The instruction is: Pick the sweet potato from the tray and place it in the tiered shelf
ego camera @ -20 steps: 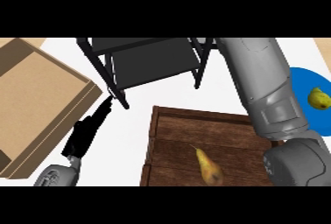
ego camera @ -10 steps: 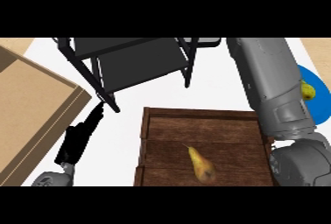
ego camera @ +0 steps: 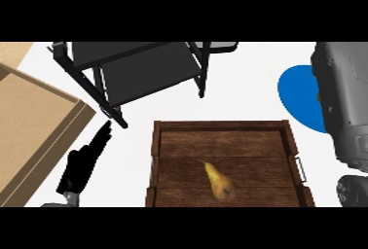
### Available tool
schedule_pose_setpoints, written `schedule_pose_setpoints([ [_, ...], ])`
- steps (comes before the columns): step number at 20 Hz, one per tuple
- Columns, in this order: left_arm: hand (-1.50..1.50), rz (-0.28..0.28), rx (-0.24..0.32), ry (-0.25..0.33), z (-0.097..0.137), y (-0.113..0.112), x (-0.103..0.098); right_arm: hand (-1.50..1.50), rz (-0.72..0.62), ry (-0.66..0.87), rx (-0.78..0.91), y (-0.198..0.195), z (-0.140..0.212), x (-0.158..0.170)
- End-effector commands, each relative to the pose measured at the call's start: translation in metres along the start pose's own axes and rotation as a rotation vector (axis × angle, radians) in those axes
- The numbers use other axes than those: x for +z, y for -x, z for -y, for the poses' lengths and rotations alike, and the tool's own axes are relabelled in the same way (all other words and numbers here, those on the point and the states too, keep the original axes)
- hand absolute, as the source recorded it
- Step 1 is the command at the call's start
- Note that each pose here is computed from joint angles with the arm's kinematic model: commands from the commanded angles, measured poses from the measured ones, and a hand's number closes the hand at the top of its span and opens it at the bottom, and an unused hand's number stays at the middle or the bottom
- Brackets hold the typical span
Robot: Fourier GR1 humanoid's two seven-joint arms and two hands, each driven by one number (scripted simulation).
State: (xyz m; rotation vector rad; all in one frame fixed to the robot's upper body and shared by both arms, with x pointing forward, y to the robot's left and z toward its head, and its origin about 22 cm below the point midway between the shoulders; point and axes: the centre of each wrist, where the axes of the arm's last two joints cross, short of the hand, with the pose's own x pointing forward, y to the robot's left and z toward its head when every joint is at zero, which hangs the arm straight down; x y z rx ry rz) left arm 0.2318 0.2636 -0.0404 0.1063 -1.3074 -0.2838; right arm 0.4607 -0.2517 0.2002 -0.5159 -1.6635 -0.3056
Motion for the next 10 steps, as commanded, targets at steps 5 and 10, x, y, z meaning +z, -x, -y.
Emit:
schedule_pose_setpoints([
  [5, 0.0, 0.004, 0.009, -0.014, -0.005, -0.016, 0.006, -1.5, 0.053, -0.095, 0.063, 0.017, 0.083, -0.003],
  [10, 0.0, -0.003, 0.0, -0.008, -0.013, -0.004, 0.006, -1.5, 0.01, -0.11, 0.115, 0.025, 0.081, 0.014],
])
